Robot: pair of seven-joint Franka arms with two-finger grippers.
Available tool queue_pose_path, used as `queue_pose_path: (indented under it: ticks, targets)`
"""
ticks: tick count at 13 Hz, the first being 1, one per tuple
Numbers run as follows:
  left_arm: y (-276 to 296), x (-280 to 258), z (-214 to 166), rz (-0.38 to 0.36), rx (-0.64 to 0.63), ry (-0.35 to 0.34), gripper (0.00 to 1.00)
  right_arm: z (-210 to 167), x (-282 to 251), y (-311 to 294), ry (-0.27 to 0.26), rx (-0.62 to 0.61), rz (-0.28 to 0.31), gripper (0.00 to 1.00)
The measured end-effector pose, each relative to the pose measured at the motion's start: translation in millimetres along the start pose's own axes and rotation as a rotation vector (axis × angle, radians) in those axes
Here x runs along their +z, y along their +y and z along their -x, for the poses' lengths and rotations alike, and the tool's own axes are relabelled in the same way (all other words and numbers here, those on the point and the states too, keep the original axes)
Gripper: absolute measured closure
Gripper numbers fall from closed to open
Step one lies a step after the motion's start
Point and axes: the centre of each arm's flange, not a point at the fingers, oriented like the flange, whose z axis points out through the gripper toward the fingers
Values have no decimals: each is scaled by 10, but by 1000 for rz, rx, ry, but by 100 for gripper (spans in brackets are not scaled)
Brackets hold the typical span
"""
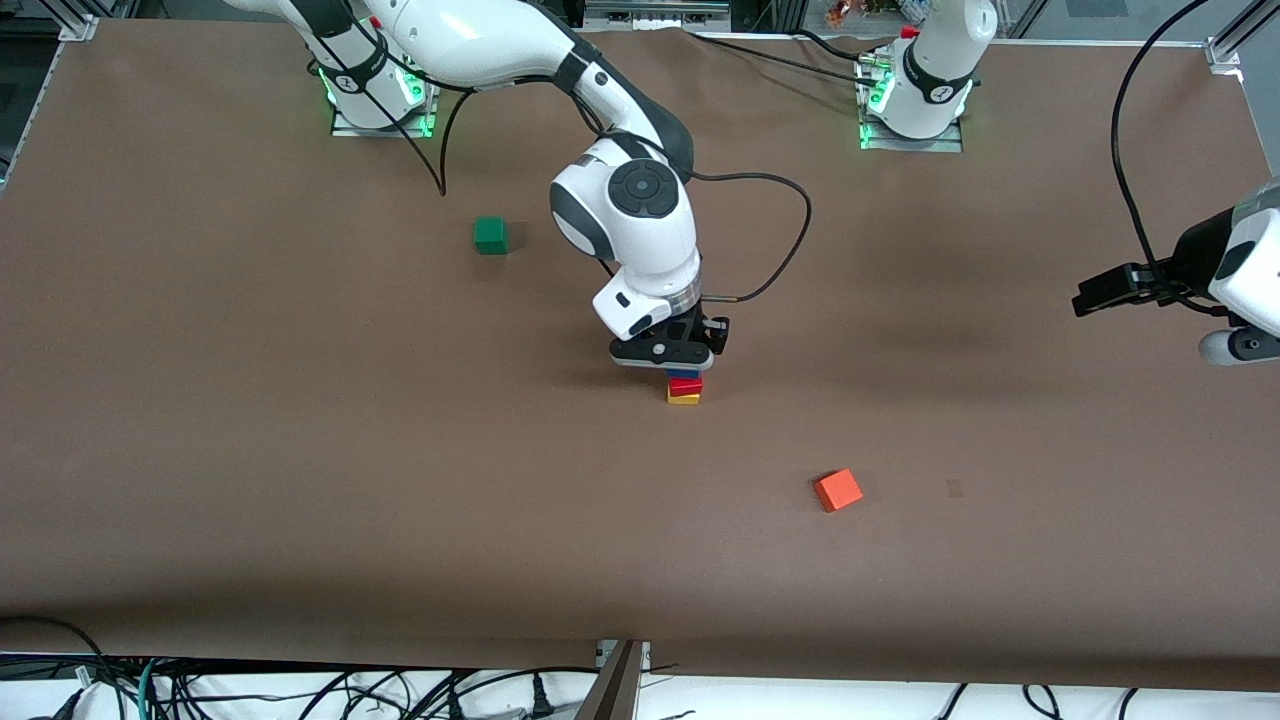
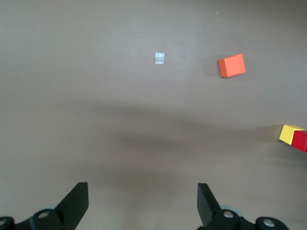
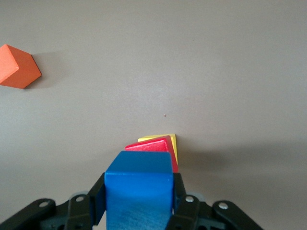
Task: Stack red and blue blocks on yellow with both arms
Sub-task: 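Lower the blue block onto the red block and open the right gripper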
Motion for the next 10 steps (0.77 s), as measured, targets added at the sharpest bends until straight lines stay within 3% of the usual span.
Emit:
queue_pose_path:
  ticks: [10]
  targets:
    - [-101,54,-33,-1,22,-4,0,-44,162,-52,29,-58,-5,45]
